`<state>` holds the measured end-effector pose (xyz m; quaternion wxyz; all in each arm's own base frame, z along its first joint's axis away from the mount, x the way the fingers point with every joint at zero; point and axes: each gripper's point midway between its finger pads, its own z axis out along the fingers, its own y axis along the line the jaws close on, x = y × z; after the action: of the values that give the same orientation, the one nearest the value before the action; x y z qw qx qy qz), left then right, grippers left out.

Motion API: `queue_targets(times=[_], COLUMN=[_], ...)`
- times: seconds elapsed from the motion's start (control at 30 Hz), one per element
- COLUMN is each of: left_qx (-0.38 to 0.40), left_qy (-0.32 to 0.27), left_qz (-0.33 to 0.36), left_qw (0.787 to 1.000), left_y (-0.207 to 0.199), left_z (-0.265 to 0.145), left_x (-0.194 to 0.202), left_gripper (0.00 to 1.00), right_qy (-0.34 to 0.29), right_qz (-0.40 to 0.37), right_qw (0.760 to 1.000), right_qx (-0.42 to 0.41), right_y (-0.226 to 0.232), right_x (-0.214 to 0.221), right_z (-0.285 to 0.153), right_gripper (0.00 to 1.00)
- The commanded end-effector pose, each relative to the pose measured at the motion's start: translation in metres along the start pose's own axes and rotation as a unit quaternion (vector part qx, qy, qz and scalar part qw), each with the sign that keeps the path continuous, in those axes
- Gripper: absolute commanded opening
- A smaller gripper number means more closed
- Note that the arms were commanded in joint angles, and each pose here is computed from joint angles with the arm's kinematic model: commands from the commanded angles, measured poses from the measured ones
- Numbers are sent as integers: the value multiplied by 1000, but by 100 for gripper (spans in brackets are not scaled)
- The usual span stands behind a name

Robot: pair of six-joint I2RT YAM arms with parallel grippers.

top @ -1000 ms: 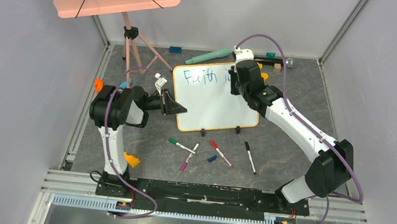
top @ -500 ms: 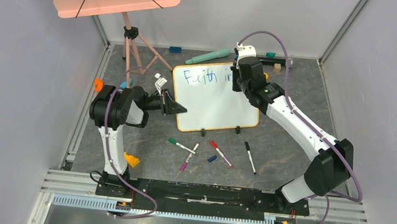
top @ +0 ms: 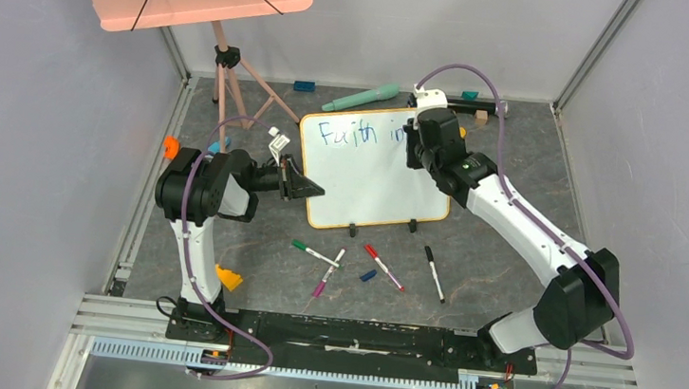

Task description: Write a sentence on the whiteboard

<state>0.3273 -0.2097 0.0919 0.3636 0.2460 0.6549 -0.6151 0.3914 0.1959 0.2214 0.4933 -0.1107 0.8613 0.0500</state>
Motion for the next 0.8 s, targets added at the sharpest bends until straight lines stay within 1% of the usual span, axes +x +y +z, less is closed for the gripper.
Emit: queue_targets(times=[0.0,0.17,0.23,0.33,0.5,0.7,0.77], left_qx=[35,36,35,35,35,36,36], left_qy=[12,12,12,12,12,12,12], left_qz=[108,109,107,108,109,113,114], left_qw=[993,993,994,993,993,993,993], left_y=[-11,-12,-12,-12,-12,-13,-14], left_z=[2,2,1,2,1,1,1], left_x=[-5,-5,-4,-5,-4,-5,-5], left_gripper=[2,2,2,2,2,2,2], right_qy=[-20,-57,-74,-88,-98,-120,-113], right_qz=[13,26,41,56,58,52,38], right_qw=[1000,998,995,990,986,983,985], right_qx=[0,-29,-53,-94,-123,-127,-127], right_y=[-4,2,10,32,73,121,139], right_x=[-11,-38,-43,-37,-29,-30,-25], right_z=[-9,-31,-41,-52,-60,-64,-60], right_gripper=[0,0,0,0,0,0,0])
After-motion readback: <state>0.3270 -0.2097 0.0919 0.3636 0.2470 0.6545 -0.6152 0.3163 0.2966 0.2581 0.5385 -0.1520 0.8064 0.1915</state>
